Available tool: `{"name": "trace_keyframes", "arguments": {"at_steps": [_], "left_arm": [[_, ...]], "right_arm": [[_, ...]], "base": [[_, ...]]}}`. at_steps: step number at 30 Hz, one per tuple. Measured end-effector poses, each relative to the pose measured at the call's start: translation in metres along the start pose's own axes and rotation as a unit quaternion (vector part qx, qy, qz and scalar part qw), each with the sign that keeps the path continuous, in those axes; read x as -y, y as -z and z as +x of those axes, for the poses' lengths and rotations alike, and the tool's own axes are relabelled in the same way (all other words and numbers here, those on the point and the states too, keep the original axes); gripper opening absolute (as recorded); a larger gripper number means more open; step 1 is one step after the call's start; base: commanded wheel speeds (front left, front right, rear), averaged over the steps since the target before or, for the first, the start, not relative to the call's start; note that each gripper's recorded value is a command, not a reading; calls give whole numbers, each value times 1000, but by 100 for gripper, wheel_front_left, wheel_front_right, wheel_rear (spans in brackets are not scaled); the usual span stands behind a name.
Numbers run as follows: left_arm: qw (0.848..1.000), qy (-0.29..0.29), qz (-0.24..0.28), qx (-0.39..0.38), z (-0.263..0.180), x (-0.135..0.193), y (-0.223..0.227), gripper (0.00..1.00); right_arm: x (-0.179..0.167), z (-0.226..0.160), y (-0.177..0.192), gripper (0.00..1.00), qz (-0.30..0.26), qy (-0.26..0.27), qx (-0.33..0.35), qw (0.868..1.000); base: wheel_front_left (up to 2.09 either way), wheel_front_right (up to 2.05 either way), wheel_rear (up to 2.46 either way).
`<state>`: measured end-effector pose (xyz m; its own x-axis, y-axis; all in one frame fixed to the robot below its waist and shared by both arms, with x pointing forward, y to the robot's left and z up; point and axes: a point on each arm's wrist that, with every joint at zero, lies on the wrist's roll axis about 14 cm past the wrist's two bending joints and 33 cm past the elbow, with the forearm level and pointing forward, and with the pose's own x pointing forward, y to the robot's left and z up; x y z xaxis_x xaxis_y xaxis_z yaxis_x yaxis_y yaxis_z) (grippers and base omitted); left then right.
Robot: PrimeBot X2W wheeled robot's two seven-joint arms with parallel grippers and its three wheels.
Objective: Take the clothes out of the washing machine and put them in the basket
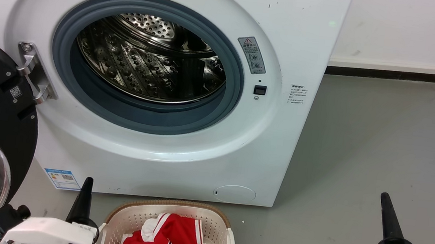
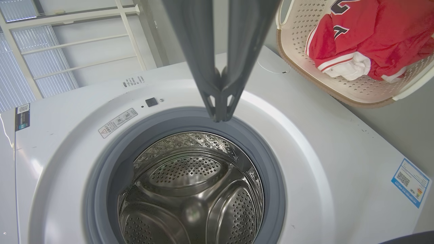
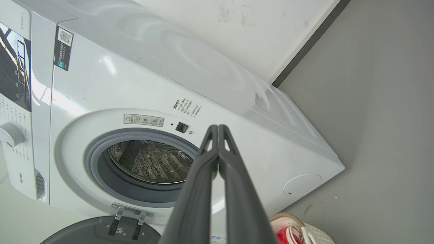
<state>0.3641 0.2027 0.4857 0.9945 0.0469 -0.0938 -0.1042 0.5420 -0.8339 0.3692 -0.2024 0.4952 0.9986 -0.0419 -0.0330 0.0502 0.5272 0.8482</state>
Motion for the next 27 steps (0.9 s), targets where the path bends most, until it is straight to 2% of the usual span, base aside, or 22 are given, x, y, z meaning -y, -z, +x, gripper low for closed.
{"name": "trace_keyframes", "arguments": {"at_steps": [27], "left_arm": [[989,19,-145,-8,11,9,-2,0]], "right_arm": [[-3,8,0,0,139,-2,-10,990]], "base": [[0,0,0]]}}
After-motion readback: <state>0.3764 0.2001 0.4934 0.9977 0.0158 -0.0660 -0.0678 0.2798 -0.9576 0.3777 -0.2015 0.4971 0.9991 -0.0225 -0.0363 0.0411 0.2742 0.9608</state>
